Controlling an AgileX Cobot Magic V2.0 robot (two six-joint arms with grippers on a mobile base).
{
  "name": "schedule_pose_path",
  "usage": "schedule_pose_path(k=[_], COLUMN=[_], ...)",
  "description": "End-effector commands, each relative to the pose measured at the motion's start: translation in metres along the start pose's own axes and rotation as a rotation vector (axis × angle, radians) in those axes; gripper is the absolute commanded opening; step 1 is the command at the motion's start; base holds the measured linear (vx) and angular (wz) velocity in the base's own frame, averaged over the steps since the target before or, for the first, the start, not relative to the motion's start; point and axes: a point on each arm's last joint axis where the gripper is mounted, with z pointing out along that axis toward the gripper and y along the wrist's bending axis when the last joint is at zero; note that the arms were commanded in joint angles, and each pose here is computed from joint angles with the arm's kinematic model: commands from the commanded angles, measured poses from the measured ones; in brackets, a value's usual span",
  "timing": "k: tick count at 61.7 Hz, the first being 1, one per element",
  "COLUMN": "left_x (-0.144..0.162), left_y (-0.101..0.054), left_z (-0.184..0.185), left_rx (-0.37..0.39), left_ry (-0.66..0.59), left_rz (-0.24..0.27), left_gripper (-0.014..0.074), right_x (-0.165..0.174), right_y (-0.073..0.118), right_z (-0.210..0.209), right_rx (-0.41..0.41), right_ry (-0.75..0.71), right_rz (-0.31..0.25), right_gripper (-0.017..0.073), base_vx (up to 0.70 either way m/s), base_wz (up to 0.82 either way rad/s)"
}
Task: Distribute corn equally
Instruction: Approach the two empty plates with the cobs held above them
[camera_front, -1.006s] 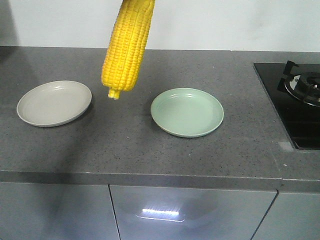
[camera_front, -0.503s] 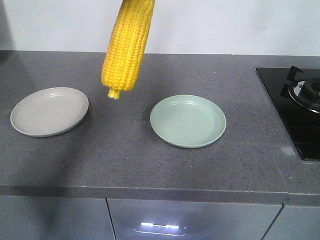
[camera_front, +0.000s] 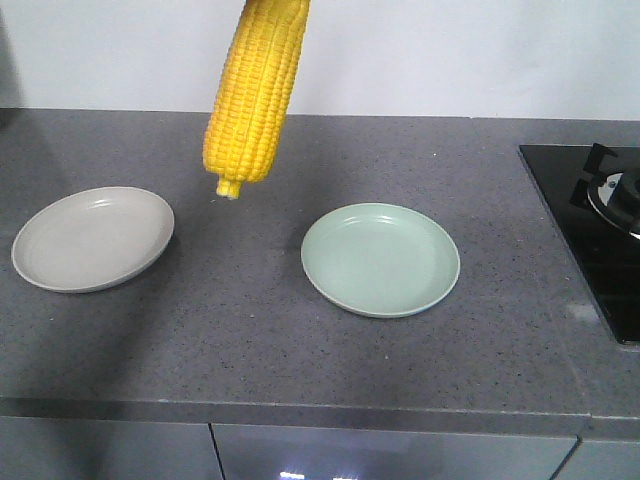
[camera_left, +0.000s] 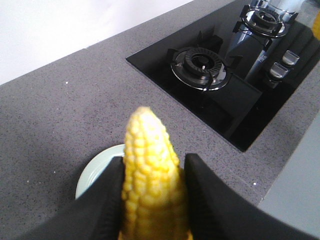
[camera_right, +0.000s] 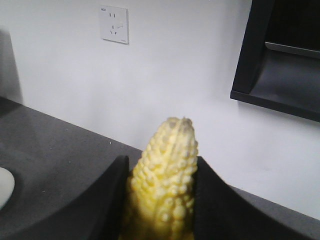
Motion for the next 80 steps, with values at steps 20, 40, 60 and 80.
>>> schedule_pose_path(k=[20, 40, 60, 80], left_x=[-0.0099, -0.0099, -0.0099, -0.0099], left_y=[-0.0169, -0.0169, -0.0169, -0.0169], left_z=[-0.0277, -0.0277, -0.0277, -0.0277], left_rx=[0.026, 0.026, 0.026, 0.026], left_ry=[-0.094, -0.094, -0.094, -0.094], left_rz=[0.019, 0.019, 0.019, 0.019], left_gripper=[-0.0006, -0.0006, -0.0006, -0.0006], right_x=[-0.0093, -0.0093, -0.0093, -0.0093], right_y=[0.0125, 0.0125, 0.0125, 0.0125], right_z=[-0.0131, -0.0131, -0.0131, -0.0131], right_rx=[-0.014, -0.014, -0.014, -0.014], right_ry=[-0.047, -0.047, -0.047, -0.047], right_rz=[-0.02, -0.02, -0.02, -0.02], right_gripper=[-0.0006, -0.0006, -0.0006, -0.0006], base_vx=[0.07, 0.07, 0.07, 0.06], base_wz=[0.03, 0.02, 0.02, -0.01])
